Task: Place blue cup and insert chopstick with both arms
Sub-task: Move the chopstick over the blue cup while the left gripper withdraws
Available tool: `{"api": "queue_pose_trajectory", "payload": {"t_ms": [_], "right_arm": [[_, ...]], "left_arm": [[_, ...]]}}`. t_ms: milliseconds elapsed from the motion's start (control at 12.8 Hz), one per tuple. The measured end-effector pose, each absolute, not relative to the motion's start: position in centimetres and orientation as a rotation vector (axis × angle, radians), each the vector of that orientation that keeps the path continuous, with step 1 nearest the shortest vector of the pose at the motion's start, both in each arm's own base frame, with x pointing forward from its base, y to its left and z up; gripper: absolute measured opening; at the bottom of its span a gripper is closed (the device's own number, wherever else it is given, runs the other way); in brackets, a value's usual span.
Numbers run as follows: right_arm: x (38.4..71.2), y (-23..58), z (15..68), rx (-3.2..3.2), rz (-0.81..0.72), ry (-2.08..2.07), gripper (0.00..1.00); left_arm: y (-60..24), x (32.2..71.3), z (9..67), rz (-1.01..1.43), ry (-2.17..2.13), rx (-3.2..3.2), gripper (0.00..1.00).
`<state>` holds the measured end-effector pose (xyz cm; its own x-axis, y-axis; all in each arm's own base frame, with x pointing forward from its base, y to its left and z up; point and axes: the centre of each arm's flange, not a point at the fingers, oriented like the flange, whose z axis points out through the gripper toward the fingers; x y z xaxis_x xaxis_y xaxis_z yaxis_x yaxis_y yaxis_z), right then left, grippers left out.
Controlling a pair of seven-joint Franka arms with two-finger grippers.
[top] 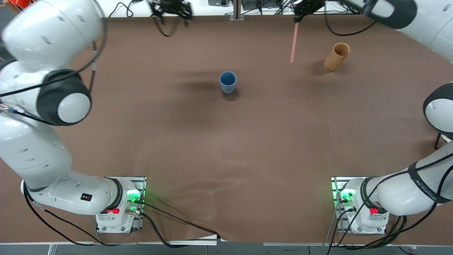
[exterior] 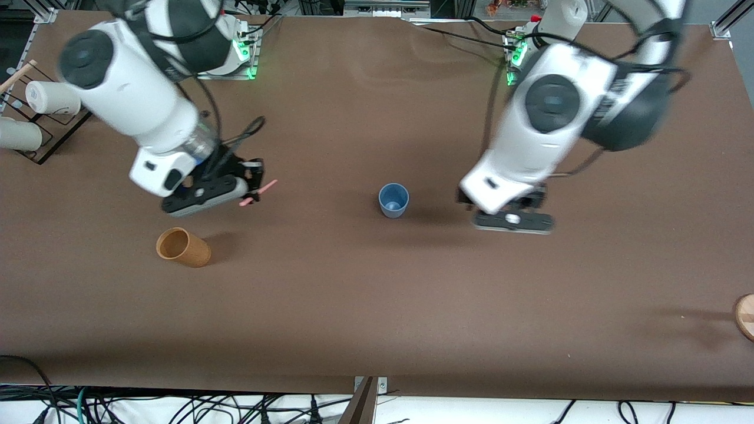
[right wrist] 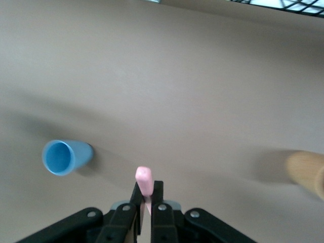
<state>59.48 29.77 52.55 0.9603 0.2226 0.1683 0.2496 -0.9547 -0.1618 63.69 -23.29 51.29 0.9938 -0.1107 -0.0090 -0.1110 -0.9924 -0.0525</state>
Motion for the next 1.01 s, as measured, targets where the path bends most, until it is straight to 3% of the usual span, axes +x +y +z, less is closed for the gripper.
{"api": "queue_pose_trajectory", "payload": {"t_ms": [546,1014], "right_arm": [[56.1,47.8,48.4,-2.973,-0.428,-0.173,0.09],[55.3,53.3,46.4,-2.945,-0.601,-0.159,0.09]], "left_arm": [[-6.1,62.1,60.5,0.009,0.243,-3.084,1.00],[-3.6,61.8,57.4,0.111,0.283,-3.124,1.00]]}}
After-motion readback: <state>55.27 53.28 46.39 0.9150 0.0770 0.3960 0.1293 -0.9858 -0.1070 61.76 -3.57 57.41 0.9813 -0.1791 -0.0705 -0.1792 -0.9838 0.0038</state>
